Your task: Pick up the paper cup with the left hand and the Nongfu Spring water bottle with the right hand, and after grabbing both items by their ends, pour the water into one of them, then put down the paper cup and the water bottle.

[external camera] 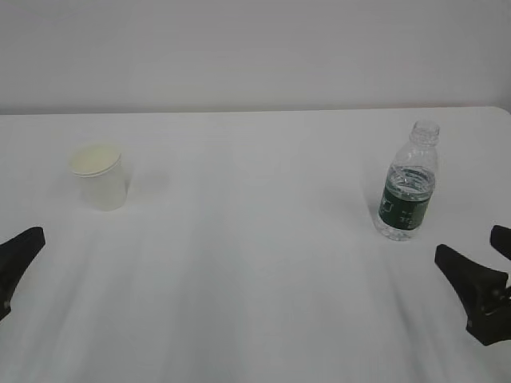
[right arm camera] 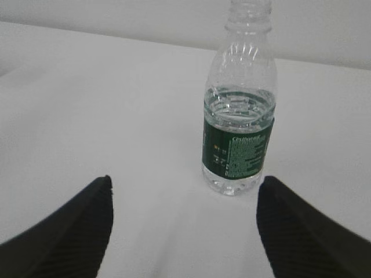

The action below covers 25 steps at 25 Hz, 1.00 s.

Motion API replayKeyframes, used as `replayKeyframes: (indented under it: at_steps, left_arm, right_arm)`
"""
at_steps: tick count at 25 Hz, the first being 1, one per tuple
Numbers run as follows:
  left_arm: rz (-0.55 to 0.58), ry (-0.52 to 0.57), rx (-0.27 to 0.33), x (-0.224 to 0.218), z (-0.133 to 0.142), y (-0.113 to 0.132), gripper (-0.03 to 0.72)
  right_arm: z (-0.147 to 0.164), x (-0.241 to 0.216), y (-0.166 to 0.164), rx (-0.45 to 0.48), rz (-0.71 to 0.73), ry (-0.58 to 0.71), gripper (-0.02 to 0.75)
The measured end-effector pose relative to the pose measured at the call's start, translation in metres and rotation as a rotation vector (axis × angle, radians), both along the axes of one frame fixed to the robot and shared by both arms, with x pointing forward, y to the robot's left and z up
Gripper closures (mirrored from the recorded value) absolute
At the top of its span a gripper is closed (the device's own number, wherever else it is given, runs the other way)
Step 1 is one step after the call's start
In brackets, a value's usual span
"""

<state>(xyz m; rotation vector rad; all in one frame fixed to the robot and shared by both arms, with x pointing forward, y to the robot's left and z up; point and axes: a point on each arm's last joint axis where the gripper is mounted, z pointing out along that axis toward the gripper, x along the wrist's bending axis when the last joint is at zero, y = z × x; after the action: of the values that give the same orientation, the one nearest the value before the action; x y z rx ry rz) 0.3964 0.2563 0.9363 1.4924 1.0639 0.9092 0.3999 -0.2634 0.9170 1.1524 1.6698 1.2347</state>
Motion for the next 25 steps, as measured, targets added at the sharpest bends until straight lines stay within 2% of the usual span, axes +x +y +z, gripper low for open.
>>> replayKeyframes:
  at_steps: [8,17,25]
  left_arm:
    - [-0.002,-0.014,-0.012,0.002,-0.002,-0.001,0.120]
    - [0.003,0.141,0.020,0.009,-0.029,-0.002,0.120]
    - [0.098,0.170,-0.039,0.012,-0.032,0.004,0.120]
  right_arm:
    - [-0.011,0.006,-0.002,-0.001,-0.035,0.064,0.148]
    - [-0.009,0.019,-0.002,0.005,-0.047,0.040,0.148]
    - [-0.013,0.033,0.000,0.004,-0.047,0.047,0.148]
